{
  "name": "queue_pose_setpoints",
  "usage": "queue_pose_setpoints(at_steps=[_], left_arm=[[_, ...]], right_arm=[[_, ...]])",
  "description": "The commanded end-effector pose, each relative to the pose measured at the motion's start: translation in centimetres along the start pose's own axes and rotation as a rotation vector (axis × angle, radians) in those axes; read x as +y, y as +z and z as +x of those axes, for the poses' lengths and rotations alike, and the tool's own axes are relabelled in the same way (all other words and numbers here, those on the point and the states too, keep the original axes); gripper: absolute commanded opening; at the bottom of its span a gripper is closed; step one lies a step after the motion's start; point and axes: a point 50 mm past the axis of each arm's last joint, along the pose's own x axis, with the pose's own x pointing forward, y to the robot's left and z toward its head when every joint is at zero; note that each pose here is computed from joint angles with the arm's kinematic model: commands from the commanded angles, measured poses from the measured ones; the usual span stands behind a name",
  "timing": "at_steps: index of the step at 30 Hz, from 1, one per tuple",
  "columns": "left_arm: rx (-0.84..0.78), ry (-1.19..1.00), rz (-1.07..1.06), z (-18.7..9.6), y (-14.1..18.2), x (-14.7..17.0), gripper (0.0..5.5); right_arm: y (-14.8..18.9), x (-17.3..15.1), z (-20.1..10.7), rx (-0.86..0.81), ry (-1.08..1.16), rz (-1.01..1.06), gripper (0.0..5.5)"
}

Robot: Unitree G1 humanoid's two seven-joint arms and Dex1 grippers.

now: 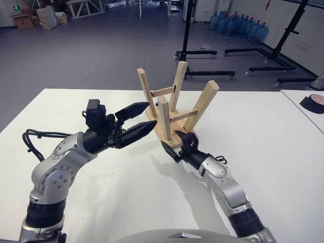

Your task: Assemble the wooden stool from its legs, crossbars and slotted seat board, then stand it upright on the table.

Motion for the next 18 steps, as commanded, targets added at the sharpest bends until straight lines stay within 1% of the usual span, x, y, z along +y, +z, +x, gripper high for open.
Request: queue_pose_setpoints(at_steps=[1,2,6,9,12,15,16,18], left_arm=[[0.021,0.007,-0.001,0.0,-0.5,-0.1,3.70],[0.020,0.012,0.002,-0.1,-0.5,-0.1,3.70],[0.011,0.019,0.023,0.0,-0.6,-0.1,3.70],[0.004,0.028,0.035,-0.1,-0.6,-0.2,3.70],[0.001,0.035,0.040,-0.1,-0.7,-0.1,3.70],[0.001,0.035,0.044,0.0,-0.8,0.0,3.70],[0.003,0.034,0.044,0.0,-0.8,0.0,3.70],[0.009,0.034,0.044,-0.1,-0.9,0.2,3.70]], right_arm=[[0.6,-0.4,2.0,-0.023,-0.043,-0.048,3.92],[0.6,-0.4,2.6,-0.017,-0.047,-0.058,3.92],[0.1,-0.5,3.8,0.026,-0.057,-0.088,3.25],[0.2,-0.5,3.8,0.005,-0.040,-0.085,2.63],[0.2,-0.9,3.5,0.000,-0.037,-0.072,2.13],[0.1,-1.5,3.2,0.010,-0.030,-0.071,1.44],[0.0,-1.7,3.1,0.013,-0.028,-0.072,1.29],[-0.3,-2.1,2.7,0.034,-0.013,-0.074,1.18]])
